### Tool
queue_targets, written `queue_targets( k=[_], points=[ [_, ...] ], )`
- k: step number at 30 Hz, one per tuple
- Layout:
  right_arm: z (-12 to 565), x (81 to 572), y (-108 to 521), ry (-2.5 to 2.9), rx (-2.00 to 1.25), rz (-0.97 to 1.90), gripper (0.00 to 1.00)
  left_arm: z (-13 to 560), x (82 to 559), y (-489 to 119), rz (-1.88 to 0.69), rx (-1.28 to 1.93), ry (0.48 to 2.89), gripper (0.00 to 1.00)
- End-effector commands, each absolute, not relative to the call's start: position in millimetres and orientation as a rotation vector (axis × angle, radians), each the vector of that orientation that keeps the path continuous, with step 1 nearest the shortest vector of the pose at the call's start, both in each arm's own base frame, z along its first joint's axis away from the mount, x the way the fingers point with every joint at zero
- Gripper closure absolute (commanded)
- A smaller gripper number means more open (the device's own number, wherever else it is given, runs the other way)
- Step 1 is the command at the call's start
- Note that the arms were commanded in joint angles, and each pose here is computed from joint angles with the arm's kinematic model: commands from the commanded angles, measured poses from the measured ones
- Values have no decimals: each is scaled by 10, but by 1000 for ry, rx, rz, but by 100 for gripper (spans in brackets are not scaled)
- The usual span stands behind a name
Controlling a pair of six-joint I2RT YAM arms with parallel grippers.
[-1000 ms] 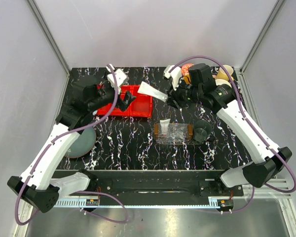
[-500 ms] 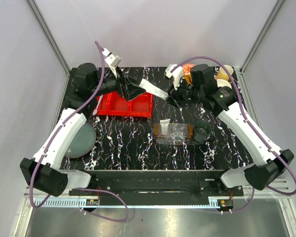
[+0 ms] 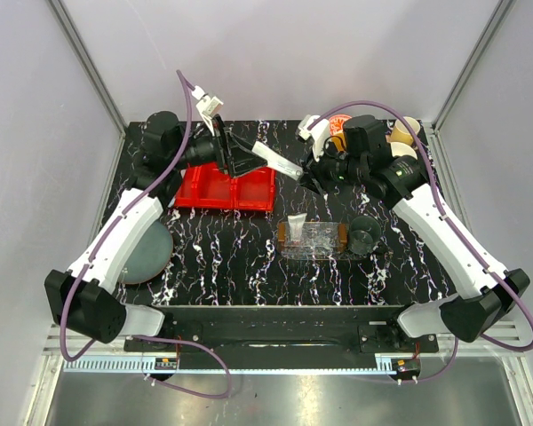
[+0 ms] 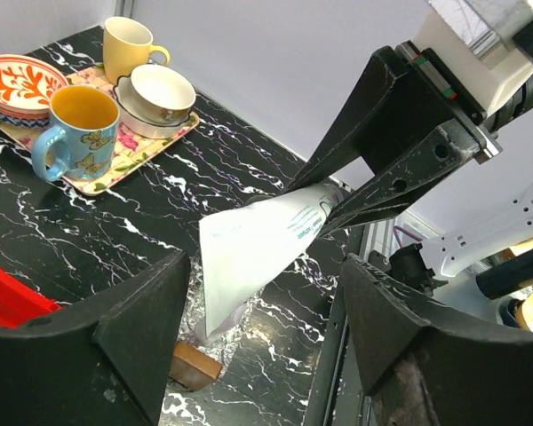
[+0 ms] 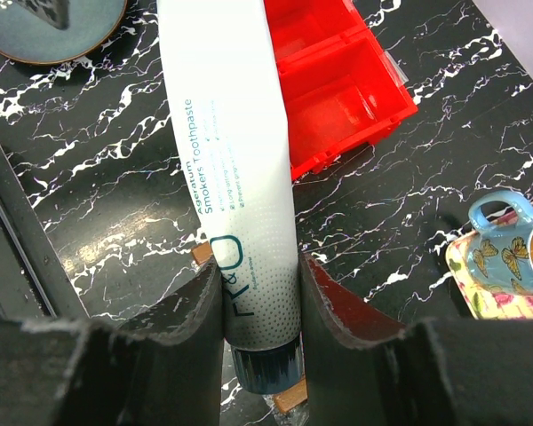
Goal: Prepare toiletry sets of a toothbrush and toothpaste on the tray
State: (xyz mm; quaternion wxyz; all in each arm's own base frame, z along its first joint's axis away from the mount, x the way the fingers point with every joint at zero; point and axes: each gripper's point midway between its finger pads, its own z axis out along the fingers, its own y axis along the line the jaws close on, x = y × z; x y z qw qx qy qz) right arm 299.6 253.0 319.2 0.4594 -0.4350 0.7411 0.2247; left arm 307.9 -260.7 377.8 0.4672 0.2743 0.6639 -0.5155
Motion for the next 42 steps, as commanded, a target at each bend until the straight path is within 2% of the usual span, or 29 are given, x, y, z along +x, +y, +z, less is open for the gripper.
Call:
queue_targets(
  k=[1, 13, 22, 25, 29, 32, 34, 37, 38, 41, 42],
  points=[
    [3576, 2981, 2635, 1689, -1046, 597, 100, 3843, 3051, -2631, -1303, 704, 1575, 29],
    [3555, 2985, 2653, 1693, -1050, 609, 100, 3781, 3032, -2697, -1359, 713, 1592, 45],
    [3556, 2978, 2657, 1691, -1048, 612, 99, 3711, 3018, -2785, -1386, 719, 1613, 52],
    [3535, 2977, 2653, 1694, -1051, 608, 99, 3707, 3014, -2795, -1391, 727, 1612, 60],
    [3499, 2984, 2662, 1701, -1053, 615, 98, 3716, 3006, -2803, -1397, 731, 1609, 77],
    [3460, 2977, 2674, 1709, -1060, 622, 97, 3730, 3002, -2813, -1402, 739, 1605, 84],
    [3428, 2977, 2674, 1717, -1061, 625, 95, 3749, 3001, -2815, -1402, 744, 1599, 94],
    [3375, 2968, 2677, 1734, -1068, 632, 85, 3770, 3002, -2830, -1405, 751, 1593, 100],
    [3364, 2964, 2685, 1738, -1071, 636, 73, 3777, 3000, -2836, -1406, 752, 1592, 100],
    [3346, 2939, 2675, 1746, -1076, 639, 61, 3803, 3006, -2850, -1404, 759, 1586, 100],
    [3326, 2941, 2672, 1750, -1078, 637, 51, 3801, 3002, -2861, -1403, 767, 1586, 100]
  ],
)
